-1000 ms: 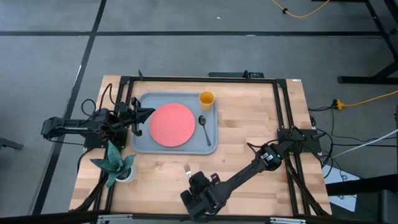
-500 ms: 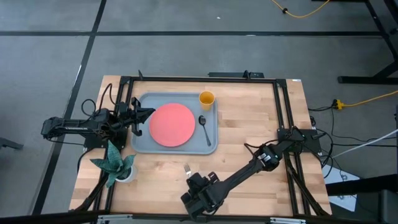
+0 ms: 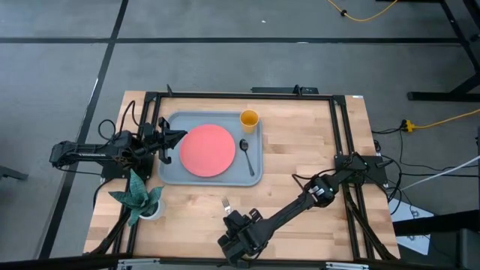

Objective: Pick and place plate/cup/fork/spoon on tray
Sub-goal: Adjust the orange fork, then put the orange fork beside the black spoon on the gray tray

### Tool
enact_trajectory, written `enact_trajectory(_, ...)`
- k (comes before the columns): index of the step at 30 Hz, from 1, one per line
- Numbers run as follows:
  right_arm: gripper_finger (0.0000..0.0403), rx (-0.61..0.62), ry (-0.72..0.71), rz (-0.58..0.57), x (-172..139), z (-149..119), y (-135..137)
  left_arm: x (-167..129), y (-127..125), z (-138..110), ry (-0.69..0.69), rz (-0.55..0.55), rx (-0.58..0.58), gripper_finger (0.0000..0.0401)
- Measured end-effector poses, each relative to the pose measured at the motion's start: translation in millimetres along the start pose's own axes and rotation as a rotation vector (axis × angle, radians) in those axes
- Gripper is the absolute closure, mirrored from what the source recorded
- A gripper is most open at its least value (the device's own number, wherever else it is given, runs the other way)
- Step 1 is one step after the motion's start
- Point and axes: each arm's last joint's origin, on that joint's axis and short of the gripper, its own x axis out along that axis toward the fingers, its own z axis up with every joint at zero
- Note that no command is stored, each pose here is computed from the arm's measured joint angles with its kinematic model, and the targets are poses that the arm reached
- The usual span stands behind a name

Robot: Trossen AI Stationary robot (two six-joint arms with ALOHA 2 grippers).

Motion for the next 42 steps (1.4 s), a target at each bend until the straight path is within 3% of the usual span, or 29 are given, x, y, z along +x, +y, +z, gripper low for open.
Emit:
enact_trajectory(6,0.0269,0.003,0.018,-0.014,2,3,-2,0,0,0,0.0,-0.001,0.0,0.0401)
enact_trajectory(13,0.0355,0.001,0.04,-0.039,4,6,-5,0,0,0,0.0,0.0,0.0,0.0401)
enact_trajectory(26,0.0355,0.025,-0.04,0.005,-2,8,1,0,0,0,0.001,0.0,0.0,0.0401)
enact_trajectory(35,0.0355,0.091,-0.203,0.031,-31,21,1,0,0,0,0.0,-0.001,0.0,0.0401)
enact_trajectory(42,0.0355,0.163,-0.258,-0.094,-55,54,-22,0,0,0,0.001,0.0,0.0,0.0401)
